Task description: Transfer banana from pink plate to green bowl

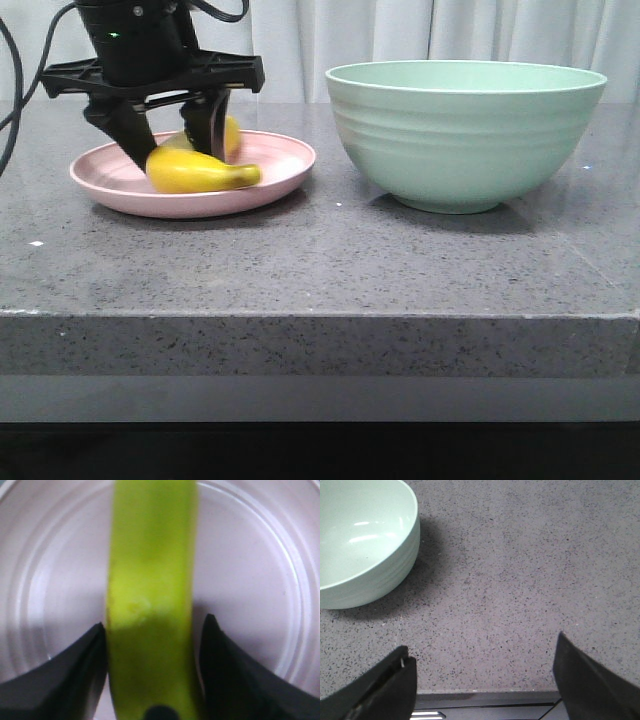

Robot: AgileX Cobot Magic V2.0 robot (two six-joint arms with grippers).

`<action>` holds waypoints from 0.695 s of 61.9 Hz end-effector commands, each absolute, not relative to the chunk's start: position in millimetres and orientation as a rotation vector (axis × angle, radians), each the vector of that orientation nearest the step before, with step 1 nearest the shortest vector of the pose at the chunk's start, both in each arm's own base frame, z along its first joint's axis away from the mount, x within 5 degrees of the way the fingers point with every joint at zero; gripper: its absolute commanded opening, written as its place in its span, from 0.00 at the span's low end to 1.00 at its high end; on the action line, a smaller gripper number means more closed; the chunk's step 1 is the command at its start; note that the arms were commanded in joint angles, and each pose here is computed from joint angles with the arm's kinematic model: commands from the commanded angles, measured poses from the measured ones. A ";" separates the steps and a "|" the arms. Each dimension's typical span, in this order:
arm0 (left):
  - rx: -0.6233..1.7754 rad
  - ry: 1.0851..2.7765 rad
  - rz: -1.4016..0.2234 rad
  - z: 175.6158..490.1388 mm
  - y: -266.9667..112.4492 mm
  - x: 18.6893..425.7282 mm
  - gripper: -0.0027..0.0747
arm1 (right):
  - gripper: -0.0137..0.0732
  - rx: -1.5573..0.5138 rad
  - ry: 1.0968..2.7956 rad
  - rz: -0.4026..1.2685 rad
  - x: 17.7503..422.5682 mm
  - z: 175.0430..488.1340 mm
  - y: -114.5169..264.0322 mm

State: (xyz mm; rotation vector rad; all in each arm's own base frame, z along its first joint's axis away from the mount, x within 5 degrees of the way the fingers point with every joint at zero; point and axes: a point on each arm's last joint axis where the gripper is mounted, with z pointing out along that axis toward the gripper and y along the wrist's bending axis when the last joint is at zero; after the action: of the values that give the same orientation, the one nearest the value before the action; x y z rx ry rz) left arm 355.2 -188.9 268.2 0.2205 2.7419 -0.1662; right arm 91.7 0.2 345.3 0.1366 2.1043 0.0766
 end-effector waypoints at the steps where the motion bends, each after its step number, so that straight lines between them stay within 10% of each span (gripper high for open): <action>1: 0.191 2.642 -0.236 297.9 -188.0 353.7 0.33 | 0.82 0.127 2.020 0.072 95.2 359.8 -0.3; 43: 0.316 2.379 -0.298 400.9 -163.5 307.6 0.28 | 0.82 0.126 2.016 0.072 95.4 360.2 -0.3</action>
State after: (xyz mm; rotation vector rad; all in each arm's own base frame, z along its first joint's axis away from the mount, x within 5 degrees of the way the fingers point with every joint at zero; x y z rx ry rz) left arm 332.6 -177.1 349.7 0.3085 2.5588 -0.2302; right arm 91.7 0.3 345.3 0.1369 2.1043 0.0778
